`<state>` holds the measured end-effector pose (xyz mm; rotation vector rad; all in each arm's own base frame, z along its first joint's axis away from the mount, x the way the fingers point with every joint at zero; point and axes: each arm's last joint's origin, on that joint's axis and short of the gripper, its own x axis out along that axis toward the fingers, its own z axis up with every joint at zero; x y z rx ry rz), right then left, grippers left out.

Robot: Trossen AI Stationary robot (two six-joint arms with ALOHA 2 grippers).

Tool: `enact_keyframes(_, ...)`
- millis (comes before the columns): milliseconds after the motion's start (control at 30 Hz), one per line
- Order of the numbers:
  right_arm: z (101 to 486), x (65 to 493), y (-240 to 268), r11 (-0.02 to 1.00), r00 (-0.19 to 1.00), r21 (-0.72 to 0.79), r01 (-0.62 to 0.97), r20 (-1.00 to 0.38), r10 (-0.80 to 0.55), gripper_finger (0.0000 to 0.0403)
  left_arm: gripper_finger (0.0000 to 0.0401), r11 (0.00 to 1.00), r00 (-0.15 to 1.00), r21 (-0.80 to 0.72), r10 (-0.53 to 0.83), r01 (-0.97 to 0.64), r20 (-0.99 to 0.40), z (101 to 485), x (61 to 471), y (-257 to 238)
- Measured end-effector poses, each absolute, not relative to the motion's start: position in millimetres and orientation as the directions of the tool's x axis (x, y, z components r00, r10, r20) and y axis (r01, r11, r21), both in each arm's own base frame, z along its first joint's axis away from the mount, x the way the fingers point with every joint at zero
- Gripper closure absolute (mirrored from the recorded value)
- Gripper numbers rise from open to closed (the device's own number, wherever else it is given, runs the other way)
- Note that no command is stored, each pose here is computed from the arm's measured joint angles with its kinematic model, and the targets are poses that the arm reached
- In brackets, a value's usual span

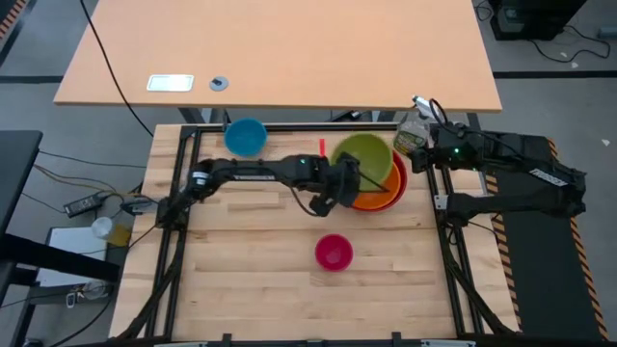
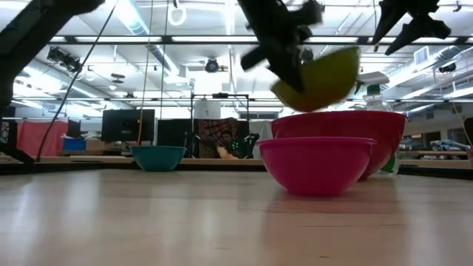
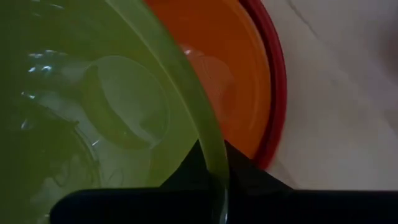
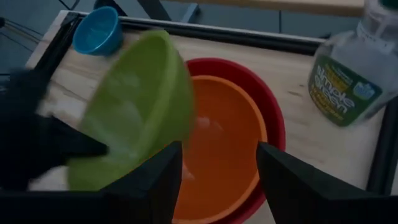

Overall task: Nest bowls inside each other
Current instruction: Stack the green bowl on top of the orange bowl

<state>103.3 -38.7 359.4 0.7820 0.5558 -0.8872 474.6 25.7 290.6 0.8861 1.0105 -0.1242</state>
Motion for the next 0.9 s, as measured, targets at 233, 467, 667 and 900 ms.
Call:
enact_keyframes(233, 356.6, 102.6, -34.5, 0.387, 0.533, 0.377, 0.842, -0.695, -0.482, 0.0191, 0.0391, 0.533, 0.501, 0.574, 0.292, 0.622, -0.815, 241.7, 495.5, 26.7)
enact_keyframes(467, 359.7, 107.4, -33.7, 0.402, 0.563, 0.4, 0.824, -0.659, -0.498, 0.0191, 0.0386, 0.573, 0.501, 0.568, 0.292, 0.591, -0.815, 232.7, 500.0, 26.9)
enact_keyframes(667, 362.1, 109.2, -34.5, 0.4, 0.575, 0.414, 0.818, -0.632, -0.521, 0.0191, 0.0337, 0.578, 0.522, 0.58, 0.287, 0.574, -0.803, 233.8, 502.1, 26.8)
enact_keyframes(900, 362.4, 109.4, -34.5, 0.4, 0.577, 0.417, 0.816, -0.628, -0.522, 0.0191, 0.0253, 0.603, 0.514, 0.592, 0.323, 0.535, -0.794, 235.2, 501.3, 26.5)
